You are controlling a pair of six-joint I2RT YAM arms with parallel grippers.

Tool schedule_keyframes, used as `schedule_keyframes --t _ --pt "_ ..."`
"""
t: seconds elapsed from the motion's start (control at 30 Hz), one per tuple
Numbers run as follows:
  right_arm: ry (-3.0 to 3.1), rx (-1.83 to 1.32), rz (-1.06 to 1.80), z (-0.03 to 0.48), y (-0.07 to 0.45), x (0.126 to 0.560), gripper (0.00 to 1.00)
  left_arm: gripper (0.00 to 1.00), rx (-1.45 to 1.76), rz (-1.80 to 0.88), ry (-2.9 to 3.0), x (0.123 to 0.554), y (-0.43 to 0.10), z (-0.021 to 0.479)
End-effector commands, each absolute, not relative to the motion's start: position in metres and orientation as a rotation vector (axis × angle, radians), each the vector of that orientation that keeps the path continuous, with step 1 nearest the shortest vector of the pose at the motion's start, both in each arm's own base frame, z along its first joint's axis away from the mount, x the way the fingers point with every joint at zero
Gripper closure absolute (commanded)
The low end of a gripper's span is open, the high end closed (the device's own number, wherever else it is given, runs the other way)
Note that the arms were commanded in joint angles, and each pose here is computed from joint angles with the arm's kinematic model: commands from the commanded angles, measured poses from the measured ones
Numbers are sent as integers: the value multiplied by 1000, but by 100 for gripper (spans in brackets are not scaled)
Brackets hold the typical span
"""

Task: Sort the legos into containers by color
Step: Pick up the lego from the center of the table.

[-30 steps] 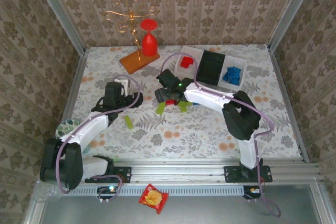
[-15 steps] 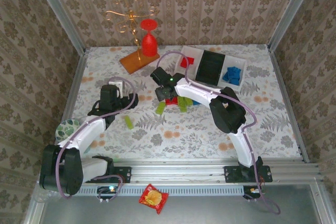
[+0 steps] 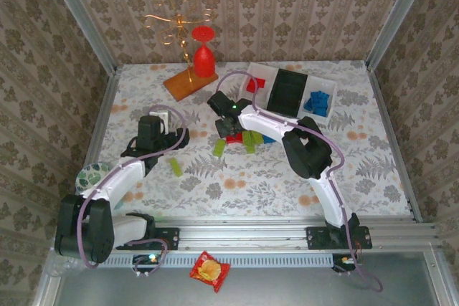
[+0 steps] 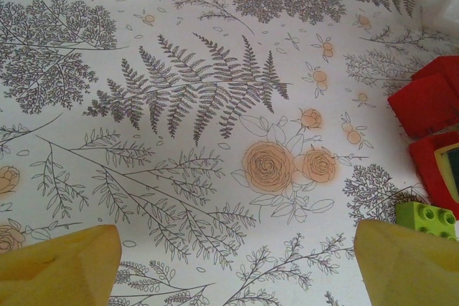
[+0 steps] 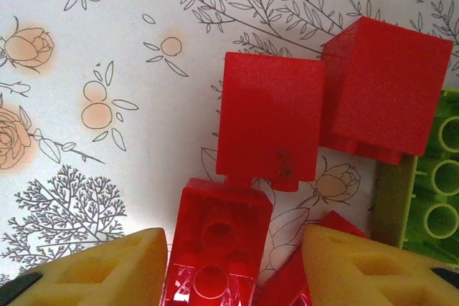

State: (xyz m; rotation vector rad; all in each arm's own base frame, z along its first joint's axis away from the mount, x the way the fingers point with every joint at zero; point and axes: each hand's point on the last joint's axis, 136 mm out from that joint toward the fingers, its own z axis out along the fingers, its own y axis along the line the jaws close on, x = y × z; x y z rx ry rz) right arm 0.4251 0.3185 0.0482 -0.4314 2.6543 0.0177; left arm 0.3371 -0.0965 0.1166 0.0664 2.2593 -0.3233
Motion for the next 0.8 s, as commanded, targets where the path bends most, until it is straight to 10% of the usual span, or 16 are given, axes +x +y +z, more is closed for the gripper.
schedule_keyframes --t 0.0,0.77 --pt "2705 -458 2 32 319 420 46 14 51 -338 2236 339 -95 120" --pt "2740 -503 -22 23 333 413 57 13 53 -371 2224 338 -99 124"
